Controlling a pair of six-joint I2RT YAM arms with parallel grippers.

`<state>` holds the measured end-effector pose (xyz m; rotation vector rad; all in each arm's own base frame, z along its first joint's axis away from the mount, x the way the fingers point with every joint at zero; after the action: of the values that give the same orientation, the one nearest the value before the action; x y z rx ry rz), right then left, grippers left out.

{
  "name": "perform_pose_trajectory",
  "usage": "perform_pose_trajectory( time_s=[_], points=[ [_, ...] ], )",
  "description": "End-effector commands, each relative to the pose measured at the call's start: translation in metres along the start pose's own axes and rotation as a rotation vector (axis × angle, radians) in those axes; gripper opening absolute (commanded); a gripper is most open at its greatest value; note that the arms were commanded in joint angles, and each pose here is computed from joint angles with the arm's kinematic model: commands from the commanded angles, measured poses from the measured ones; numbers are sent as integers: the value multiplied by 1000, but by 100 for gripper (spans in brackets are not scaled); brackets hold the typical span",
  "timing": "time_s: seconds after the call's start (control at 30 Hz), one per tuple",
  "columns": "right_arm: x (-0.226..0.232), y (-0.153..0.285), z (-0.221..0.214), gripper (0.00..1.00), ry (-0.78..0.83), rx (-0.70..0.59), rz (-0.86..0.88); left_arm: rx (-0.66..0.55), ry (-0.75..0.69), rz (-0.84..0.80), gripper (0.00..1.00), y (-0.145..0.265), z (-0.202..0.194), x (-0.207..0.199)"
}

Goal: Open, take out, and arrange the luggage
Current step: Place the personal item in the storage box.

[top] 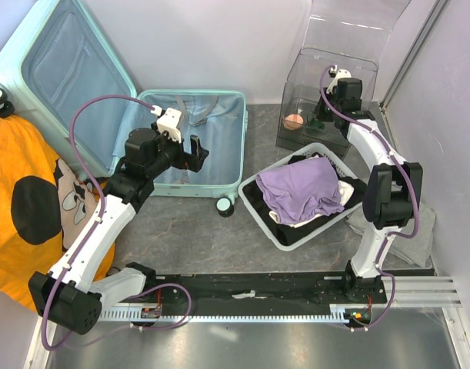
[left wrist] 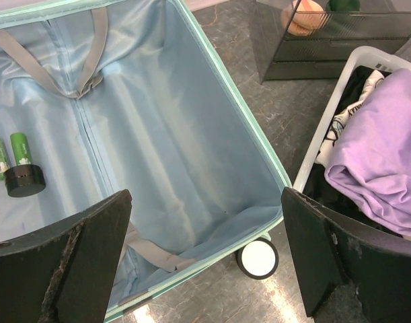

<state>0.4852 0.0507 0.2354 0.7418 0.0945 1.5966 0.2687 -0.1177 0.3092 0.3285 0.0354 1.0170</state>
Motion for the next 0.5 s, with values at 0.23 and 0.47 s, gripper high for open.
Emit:
perform_pose_trajectory(
  time_s=[0.23, 0.47],
  points=[
    [-14, 13, 3, 0, -50, -20, -89, -28, 22, -22, 99, -2, 4, -2],
    [-17, 19, -4, 13, -54, 12, -118, -27, 26, -29, 99, -2, 4, -3]
  ],
)
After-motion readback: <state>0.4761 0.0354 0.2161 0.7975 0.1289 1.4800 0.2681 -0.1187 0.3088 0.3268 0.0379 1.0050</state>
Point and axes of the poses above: each gripper's point midway between its finger pads, its own y axis back along the fingers, its own x axis along the line the jaws close on, z = x × y, the point moved 8 cm from there along y, back along the fingers, and after that the axes turned 13 degrees about -y, right-handed, at the moved point
